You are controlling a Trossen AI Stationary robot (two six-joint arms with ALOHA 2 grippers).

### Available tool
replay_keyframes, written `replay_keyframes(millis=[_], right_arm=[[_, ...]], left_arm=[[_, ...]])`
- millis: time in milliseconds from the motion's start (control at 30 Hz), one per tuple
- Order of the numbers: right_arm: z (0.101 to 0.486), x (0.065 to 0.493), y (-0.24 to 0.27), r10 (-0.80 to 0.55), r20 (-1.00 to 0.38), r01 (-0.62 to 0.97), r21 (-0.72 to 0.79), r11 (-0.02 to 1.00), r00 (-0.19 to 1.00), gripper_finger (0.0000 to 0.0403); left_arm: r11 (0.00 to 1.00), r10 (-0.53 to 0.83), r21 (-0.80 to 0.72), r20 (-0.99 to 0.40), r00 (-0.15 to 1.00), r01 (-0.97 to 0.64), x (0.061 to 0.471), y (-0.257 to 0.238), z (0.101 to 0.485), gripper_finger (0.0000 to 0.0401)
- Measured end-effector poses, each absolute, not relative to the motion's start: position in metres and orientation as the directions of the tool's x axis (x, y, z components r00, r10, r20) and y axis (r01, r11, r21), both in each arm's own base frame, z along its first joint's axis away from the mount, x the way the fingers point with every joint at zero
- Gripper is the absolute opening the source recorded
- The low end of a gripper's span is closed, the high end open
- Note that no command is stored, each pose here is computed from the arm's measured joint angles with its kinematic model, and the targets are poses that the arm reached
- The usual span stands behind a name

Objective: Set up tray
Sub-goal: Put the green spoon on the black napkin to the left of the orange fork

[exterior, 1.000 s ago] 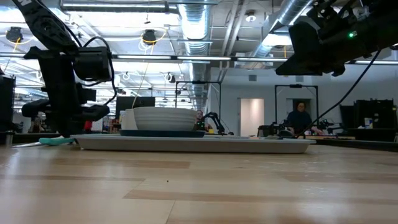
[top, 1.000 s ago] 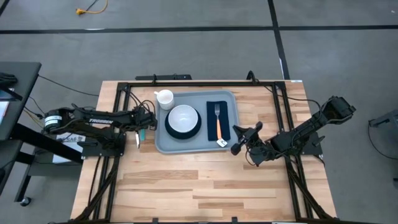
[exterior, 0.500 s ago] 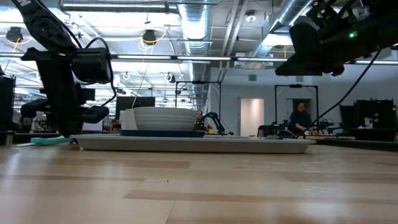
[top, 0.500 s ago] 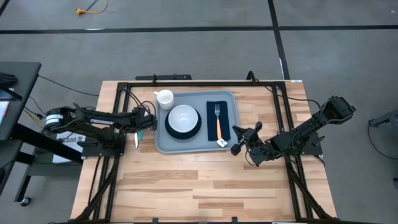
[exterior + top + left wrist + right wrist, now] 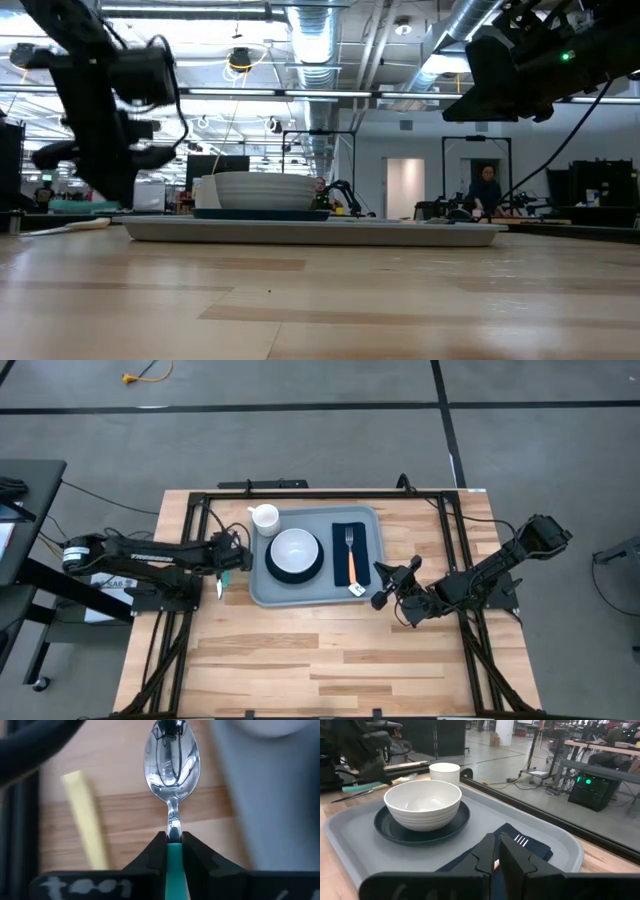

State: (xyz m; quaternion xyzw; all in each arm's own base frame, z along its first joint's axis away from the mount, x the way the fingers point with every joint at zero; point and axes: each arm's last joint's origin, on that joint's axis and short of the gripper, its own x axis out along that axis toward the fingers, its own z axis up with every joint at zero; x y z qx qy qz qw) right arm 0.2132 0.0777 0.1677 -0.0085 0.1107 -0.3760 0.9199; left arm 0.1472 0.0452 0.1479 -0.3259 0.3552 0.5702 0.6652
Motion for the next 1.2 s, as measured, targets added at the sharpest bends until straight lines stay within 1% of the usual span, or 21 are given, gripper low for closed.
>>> replay_keyframes(millis=[167,300,500,600,700,800,933,1000,1200], right_arm=[[0.168,0.213,0.078,-0.694,-0.197,0.69,-0.099,0.717,0.693,0.0017],[0.168,0.213,0.078,-0.693,-0.198,0.689,-0.099,0.718,0.694,0.0017],[0.168,0.213,0.078,-0.692,-0.198,0.688,-0.102,0.719,0.694,0.0017],[0.168,0.213,0.078,-0.692,-0.198,0.687,-0.104,0.719,0.694,0.0017],[0.168,0.213,0.078,-0.691,-0.199,0.687,-0.104,0.72,0.695,0.0017],[0.168,0.213,0.078,-0.691,-0.2,0.686,-0.104,0.72,0.695,0.0017],[0.167,0.213,0.078,-0.691,-0.202,0.684,-0.113,0.72,0.694,0.0017],[0.167,0.213,0.078,-0.691,-0.204,0.683,-0.121,0.72,0.693,0.0017],[0.164,0.211,0.078,-0.682,-0.221,0.668,-0.148,0.73,0.697,0.0017]], left_arm=[[0.195,0.485,-0.179,-0.837,0.254,-0.964,0.153,0.038,0.178,0.0026],[0.276,0.457,-0.261,-0.811,0.366,-0.925,0.16,0.031,0.207,0.0026],[0.345,0.442,-0.381,-0.74,0.507,-0.858,0.179,0.021,0.256,0.0024],[0.381,0.436,-0.408,-0.712,0.55,-0.83,0.192,0.019,0.279,0.0024],[0.397,0.426,-0.409,-0.711,0.56,-0.822,0.209,0.02,0.299,0.0024],[0.395,0.4,-0.385,-0.746,0.533,-0.834,0.23,0.025,0.312,0.0024],[0.403,0.302,-0.396,-0.793,0.528,-0.825,0.268,0.038,0.323,0.0024],[0.413,0.275,-0.396,-0.804,0.527,-0.82,0.288,0.045,0.326,0.0026],[0.45,0.299,-0.332,-0.819,0.49,-0.829,0.341,0.075,0.324,0.0028]])
